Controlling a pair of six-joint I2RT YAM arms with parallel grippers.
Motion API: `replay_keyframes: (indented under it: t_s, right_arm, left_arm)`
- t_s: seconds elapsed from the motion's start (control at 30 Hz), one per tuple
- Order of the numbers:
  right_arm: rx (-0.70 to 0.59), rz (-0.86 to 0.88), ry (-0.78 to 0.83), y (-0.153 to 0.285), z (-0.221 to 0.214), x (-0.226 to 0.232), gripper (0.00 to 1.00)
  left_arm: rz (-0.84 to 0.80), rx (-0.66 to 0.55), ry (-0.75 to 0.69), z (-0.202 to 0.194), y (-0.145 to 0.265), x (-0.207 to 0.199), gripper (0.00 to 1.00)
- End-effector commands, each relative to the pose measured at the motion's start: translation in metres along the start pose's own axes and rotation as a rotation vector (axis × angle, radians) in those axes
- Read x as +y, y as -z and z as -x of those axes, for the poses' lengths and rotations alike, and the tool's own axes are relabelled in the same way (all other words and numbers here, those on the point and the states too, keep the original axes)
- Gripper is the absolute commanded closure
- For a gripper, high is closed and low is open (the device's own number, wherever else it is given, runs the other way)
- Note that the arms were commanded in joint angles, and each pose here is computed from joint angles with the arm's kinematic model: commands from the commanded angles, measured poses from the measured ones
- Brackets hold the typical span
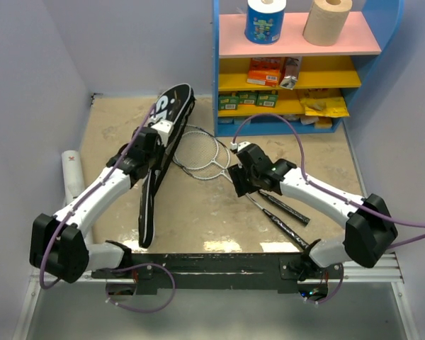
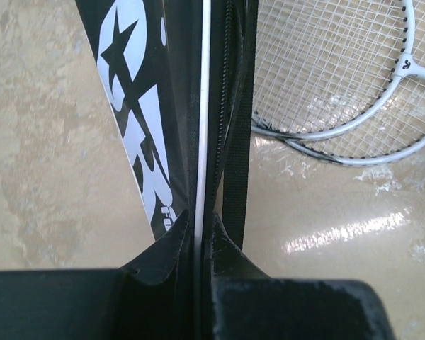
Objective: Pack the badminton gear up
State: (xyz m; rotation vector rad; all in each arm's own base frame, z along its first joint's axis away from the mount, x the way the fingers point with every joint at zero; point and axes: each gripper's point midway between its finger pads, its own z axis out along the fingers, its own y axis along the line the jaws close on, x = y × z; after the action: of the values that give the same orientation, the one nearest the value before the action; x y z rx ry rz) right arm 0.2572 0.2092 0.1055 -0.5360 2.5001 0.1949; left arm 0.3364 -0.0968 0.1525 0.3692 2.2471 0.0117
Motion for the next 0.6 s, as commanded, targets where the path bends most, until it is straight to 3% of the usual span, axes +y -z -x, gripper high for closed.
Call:
replay_keyframes:
  t_s: [0.0,0.23,0.4,0.57]
  right_arm:
    - [-0.078,0.114,-0.052,0.01,0.013,0.02,0.39]
    - [-0.162,0.291,-0.141,0.021,0.028,0.052,0.38]
    - [-0.254,0.571,-0.229,0.04,0.054,0.098,0.39]
    - [-0.313,0.628,-0.329,0.034,0.08,0.121,0.41]
  left_arm:
    - [0.02,-0.174,-0.115,0.053,-0.011,-0.001,1.0]
    - [0.011,-0.147,-0.212,0.028,-0.029,-0.019,1.0]
    - [-0.022,-0.061,-0.245,-0.001,-0.04,-0.045,0.99]
    - [-0.068,-0.001,-0.265,-0.011,-0.042,-0.066,0.84]
